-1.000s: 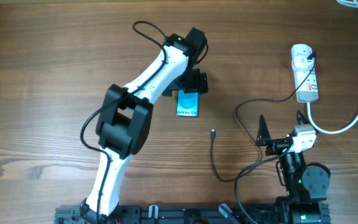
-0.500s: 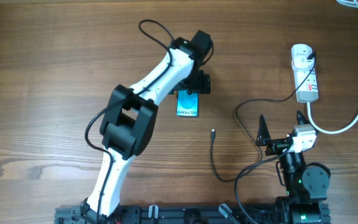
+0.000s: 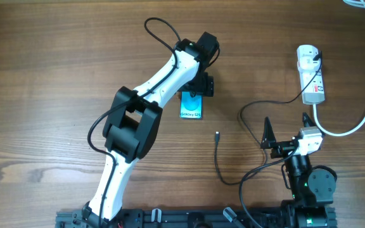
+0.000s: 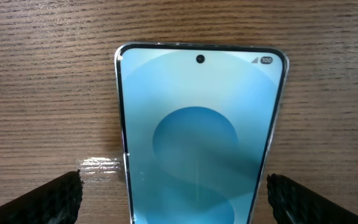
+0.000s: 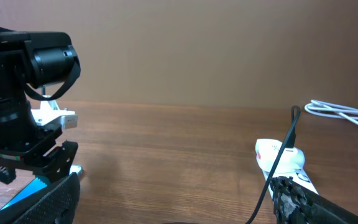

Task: Plug charger to phone and switch on socket
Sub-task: 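Lower the left gripper and close it on the phone's top edge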

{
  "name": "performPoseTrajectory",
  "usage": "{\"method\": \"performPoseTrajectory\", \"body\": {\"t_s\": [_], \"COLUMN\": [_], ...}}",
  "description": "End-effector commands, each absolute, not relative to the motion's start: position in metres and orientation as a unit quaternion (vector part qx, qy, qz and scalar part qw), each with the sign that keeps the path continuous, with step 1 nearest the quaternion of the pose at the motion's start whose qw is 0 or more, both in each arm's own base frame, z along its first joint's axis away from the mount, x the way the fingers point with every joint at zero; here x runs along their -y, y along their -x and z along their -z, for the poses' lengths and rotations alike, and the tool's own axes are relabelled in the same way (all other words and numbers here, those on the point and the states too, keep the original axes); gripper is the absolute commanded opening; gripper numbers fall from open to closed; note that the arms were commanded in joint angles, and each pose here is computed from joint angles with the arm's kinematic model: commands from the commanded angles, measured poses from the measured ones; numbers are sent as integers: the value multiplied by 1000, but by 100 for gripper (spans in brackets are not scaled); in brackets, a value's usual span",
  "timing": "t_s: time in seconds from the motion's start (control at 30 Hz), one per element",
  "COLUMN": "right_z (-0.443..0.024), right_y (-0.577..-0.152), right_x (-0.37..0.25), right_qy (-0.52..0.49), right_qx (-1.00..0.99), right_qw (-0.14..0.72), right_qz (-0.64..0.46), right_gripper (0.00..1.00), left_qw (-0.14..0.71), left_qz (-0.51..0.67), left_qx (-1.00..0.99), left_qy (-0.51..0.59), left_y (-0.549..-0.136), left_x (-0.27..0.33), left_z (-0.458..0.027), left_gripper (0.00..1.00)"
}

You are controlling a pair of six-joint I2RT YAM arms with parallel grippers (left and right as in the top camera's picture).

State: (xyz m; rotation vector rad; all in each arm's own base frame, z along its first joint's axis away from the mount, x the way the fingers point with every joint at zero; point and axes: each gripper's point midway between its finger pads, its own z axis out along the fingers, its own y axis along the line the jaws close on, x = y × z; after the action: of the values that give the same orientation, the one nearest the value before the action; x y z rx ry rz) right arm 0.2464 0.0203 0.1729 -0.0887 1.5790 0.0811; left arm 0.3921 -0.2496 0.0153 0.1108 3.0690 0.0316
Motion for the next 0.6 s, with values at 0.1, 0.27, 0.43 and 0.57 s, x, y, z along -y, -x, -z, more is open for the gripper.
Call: {"method": "performPoseTrajectory", "body": {"t_s": [0.1, 0.27, 0.43, 0.57], "right_z": [-174, -174, -174, -174], "right_y": [-246, -246, -246, -246], "right_x": [-19, -19, -19, -19], "right_qy": [35, 35, 35, 35], "right_qx": [-708, -707, -708, -708], "right_qw": [705, 705, 705, 705], "right_qz": [-35, -35, -35, -35], "right_gripper": [100, 100, 100, 100], "left_qw": [8, -34, -40, -42], "left_qz": [-6, 22, 32, 31], "left_qx": [-999, -999, -999, -998], "left_qy": [-35, -34, -19, -19], "left_y": [-388, -374, -372, -371], "left_x": [254, 264, 267, 267], "left_z": [9, 27, 27, 27], "left_gripper": [100, 100, 100, 100]}}
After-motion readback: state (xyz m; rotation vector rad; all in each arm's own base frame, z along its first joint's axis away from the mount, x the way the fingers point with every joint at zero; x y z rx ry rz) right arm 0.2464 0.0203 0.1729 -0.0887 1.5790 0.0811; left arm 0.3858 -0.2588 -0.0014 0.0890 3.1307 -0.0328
